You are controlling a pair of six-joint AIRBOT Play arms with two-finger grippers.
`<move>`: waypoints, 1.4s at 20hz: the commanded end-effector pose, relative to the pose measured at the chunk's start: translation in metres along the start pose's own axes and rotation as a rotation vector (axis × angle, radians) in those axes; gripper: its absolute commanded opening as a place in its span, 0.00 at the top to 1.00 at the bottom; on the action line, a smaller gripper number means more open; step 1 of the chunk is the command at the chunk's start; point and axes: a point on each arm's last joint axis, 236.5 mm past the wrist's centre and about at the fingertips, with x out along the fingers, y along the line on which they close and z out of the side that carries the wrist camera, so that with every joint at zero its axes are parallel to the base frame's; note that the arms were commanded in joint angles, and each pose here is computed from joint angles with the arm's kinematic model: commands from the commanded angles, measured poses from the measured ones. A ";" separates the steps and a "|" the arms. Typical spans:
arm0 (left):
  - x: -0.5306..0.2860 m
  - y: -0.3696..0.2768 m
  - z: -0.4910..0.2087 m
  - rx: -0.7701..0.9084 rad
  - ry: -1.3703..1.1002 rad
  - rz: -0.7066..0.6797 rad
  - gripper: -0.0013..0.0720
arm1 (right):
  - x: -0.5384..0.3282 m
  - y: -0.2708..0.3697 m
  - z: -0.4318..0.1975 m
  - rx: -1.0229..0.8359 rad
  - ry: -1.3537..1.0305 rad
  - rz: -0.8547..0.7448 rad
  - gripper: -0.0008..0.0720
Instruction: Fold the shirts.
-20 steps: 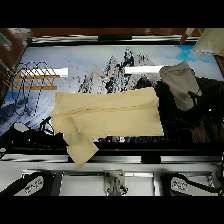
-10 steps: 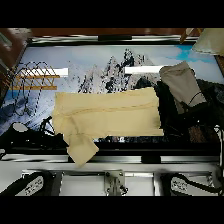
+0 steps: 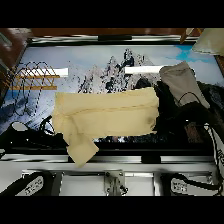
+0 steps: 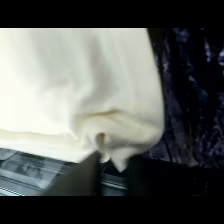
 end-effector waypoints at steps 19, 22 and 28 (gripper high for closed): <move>-0.104 -0.052 0.265 0.058 -0.472 -0.100 0.94 | -0.085 0.085 0.209 -0.210 -0.524 0.015 0.89; -0.095 -0.040 0.285 0.004 -0.515 -0.082 0.94 | -0.056 0.080 0.220 -0.239 -0.492 -0.036 0.89; -0.082 -0.043 0.294 0.008 -0.530 -0.073 0.94 | -0.056 0.082 0.231 -0.237 -0.540 -0.040 0.86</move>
